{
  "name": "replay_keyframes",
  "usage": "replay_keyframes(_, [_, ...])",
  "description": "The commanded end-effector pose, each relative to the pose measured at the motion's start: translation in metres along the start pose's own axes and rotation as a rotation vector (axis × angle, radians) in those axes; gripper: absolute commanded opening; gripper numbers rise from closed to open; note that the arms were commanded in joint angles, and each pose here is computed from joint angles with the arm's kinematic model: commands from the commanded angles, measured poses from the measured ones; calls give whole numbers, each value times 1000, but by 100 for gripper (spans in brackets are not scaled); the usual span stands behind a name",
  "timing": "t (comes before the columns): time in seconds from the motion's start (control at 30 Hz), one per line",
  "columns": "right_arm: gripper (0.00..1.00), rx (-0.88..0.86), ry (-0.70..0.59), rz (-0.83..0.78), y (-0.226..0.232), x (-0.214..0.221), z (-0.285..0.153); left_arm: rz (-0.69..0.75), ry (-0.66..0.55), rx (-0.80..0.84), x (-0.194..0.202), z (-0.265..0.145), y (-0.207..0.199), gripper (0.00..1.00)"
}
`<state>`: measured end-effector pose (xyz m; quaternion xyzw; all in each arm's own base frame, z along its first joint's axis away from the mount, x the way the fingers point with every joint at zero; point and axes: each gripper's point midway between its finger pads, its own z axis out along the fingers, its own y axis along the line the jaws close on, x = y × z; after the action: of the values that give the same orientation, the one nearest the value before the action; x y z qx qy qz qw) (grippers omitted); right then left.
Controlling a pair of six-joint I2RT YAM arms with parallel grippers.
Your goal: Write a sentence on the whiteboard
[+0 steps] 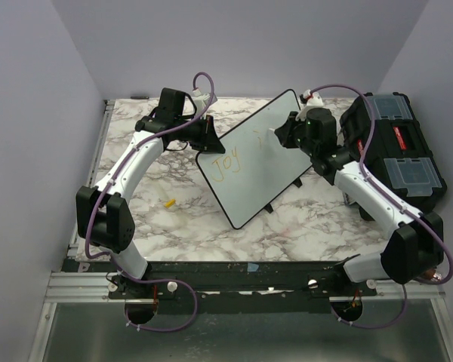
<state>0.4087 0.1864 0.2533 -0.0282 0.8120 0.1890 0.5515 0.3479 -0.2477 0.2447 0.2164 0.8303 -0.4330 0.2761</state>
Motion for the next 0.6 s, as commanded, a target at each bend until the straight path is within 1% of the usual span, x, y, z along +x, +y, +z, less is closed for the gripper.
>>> replay_keyframes(0.0, [1,-22,-11,2,2,-4,7,102,-75,-8,-20,-14,-14,0])
replay_keyframes(0.43, [1,-32,13,-22,1,5,16,102,-72,-8,-20,-13,-13,0])
replay_keyframes(0.57, [1,-82,35,-16,10,10,16,102,-71,-6,-20,-12,-12,0])
